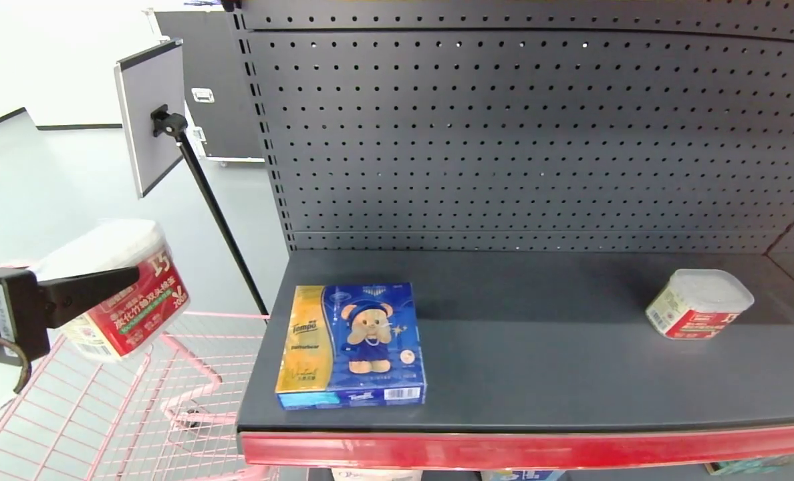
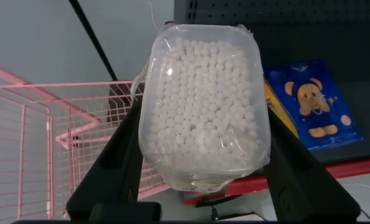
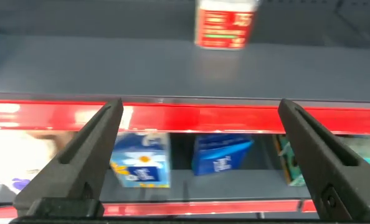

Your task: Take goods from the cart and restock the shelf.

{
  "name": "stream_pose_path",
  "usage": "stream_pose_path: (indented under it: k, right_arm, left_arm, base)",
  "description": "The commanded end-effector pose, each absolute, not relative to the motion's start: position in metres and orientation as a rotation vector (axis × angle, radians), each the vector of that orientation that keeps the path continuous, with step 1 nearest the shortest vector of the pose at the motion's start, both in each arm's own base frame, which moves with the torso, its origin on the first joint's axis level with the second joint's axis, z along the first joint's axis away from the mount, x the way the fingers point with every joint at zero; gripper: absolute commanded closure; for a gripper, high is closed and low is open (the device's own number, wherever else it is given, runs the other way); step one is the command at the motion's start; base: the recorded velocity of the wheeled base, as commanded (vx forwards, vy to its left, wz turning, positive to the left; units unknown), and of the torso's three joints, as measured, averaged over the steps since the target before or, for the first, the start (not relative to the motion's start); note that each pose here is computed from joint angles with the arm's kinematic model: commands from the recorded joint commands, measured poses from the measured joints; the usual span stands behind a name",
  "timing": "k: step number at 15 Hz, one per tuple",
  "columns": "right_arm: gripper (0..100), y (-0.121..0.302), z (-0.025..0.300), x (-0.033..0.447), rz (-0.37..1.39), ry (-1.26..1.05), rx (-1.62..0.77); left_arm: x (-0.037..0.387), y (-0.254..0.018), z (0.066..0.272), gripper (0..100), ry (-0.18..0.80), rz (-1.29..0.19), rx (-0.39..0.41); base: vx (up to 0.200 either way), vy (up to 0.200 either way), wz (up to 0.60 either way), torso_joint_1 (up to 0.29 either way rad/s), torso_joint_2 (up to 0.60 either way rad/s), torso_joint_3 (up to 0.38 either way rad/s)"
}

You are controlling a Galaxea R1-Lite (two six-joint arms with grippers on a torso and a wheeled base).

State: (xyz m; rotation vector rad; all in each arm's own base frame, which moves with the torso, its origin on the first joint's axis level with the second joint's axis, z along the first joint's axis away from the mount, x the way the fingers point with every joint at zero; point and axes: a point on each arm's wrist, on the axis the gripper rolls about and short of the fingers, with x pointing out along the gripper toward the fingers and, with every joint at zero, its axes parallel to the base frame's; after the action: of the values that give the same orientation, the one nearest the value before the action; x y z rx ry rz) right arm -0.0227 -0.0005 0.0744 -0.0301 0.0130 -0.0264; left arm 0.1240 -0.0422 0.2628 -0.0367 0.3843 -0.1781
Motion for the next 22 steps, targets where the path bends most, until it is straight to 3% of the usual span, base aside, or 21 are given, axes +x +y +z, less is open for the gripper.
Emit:
stream_pose_path:
  k: [1,22]
  right_arm:
    - [0,-0.0005,0.0744,-0.0227,-0.026,0.013,-0.031]
    - [0,-0.0005,0.0744,-0.0227,-0.026,0.013,-0.031]
  left_arm:
    - [0.1247,-0.0424,0.2625,100,0.386,-0.178,-0.036]
    - [0.1279,-0.0438,0.2622,100,0.379,-0.183,-0.011]
  base:
    - [0.000,-0.200,0.00,0.002,0.00,0.002]
    - [0.000,-0.200,0.00,0.002,0.00,0.003]
